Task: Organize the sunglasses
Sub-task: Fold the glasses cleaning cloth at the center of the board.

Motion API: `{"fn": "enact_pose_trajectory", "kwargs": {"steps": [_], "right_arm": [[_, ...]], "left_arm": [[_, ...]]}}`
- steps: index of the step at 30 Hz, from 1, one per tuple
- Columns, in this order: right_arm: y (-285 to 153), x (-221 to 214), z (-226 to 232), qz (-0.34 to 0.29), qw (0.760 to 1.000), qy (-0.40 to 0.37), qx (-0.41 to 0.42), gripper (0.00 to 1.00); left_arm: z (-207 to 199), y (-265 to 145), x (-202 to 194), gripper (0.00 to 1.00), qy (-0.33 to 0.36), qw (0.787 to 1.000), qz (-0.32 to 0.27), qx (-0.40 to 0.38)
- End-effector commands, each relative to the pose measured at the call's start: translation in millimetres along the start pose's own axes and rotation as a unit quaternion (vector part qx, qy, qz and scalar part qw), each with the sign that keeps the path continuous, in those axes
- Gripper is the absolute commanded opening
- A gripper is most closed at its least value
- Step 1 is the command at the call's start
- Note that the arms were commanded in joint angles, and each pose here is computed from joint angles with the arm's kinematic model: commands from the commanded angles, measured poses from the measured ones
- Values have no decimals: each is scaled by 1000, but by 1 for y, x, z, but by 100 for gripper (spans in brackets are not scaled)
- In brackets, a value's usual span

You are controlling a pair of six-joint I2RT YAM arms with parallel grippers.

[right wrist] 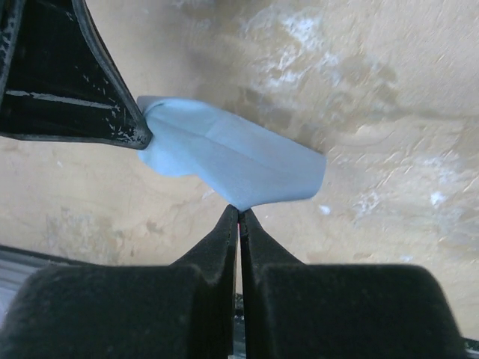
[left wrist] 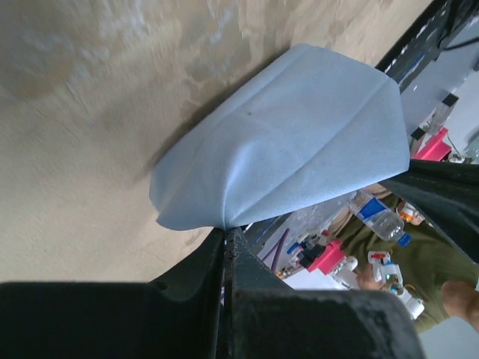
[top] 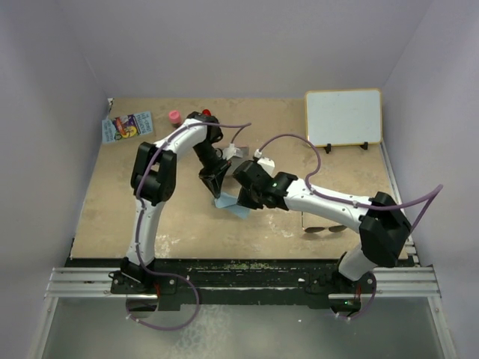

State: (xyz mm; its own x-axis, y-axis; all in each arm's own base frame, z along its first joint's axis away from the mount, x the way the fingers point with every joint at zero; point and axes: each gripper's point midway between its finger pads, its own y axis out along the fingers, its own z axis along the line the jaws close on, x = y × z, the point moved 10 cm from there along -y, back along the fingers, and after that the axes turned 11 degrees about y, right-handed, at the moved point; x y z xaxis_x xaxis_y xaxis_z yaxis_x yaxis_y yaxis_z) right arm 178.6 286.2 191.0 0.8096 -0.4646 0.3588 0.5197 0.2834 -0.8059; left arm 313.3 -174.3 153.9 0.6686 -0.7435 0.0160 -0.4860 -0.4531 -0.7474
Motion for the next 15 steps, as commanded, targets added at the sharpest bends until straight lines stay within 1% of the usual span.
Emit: {"fn": "enact_pose_trajectory", "kwargs": {"steps": [1, 7, 15], "right_arm": [[3, 13, 10, -17, 999, -35, 7, 0], [23, 21, 6, -18, 999, -43, -8, 0], [41, 19, 3, -7, 998, -54, -17, 0]], "left_arm": [[-2, -12, 19, 4, 12, 999, -34, -8], [9, -13, 33, 4, 26, 999, -39, 12], [22, -7, 45, 4, 41, 998, -43, 11]]}}
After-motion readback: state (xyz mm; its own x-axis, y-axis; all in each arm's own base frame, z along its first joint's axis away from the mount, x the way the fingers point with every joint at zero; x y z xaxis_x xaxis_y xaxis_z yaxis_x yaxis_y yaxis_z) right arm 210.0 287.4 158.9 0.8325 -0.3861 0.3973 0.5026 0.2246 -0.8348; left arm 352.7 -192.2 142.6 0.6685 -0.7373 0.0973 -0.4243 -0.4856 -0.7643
